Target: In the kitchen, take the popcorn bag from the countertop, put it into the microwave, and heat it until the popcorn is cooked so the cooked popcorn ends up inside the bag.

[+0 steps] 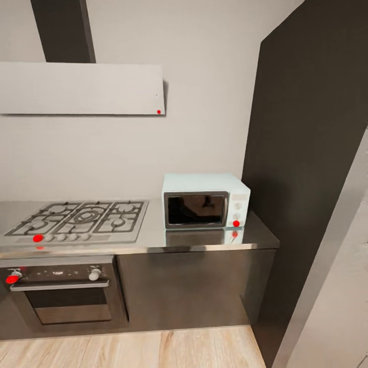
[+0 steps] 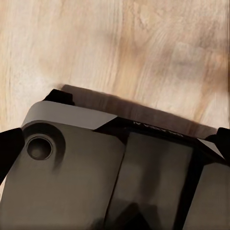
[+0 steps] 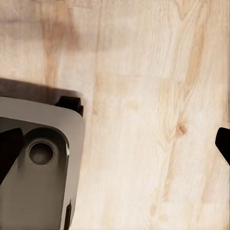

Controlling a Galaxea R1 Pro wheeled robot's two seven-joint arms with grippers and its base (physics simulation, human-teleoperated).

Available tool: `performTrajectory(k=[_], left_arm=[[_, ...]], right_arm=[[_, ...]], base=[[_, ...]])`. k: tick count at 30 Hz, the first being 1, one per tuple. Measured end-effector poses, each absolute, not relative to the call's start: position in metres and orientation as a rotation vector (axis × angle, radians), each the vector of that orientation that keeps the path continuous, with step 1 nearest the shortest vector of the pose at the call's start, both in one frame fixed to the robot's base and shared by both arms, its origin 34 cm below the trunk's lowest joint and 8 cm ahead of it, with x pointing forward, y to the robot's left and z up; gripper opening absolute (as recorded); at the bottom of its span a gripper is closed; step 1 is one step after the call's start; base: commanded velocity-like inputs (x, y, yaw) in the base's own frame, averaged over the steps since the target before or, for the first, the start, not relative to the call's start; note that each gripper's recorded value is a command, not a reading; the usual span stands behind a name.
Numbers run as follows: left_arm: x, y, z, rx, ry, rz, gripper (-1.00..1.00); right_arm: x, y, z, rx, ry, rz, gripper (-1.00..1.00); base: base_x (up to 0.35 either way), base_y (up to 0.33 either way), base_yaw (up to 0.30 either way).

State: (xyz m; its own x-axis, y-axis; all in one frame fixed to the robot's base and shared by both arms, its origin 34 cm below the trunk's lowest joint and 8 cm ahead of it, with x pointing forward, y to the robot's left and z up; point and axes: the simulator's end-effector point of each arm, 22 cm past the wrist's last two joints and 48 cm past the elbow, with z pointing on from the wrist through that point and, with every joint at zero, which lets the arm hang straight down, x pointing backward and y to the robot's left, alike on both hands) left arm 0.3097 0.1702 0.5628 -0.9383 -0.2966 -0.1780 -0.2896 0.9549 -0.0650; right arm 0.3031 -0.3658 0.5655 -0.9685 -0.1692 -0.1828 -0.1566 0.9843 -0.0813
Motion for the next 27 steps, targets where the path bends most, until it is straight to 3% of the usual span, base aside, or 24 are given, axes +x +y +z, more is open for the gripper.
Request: performTrajectory(k=[7,19,27], left_arm=[[0.3099,0.1704,0.5628,-0.444,2.920,-0.055,1.00],[0.3099,0.1701,0.5628,-0.444,2.920,-0.057,1.00],[0.3100,0.1714,0.5626,-0.444,2.920,-0.054,1.00]], right_arm=[[0.3029,-0.3654,0.5653,-0.244,2.941,-0.097,1.00],[0.3022,-0.3635,0.5649,-0.251,2.944,-0.095,1.00],[0.3026,-0.3629,0.5648,-0.253,2.942,-0.093,1.00]], base=[[0.021,-0.052,0.000],[0.089,-0.252,0.005],[0.009,-0.020,0.059]])
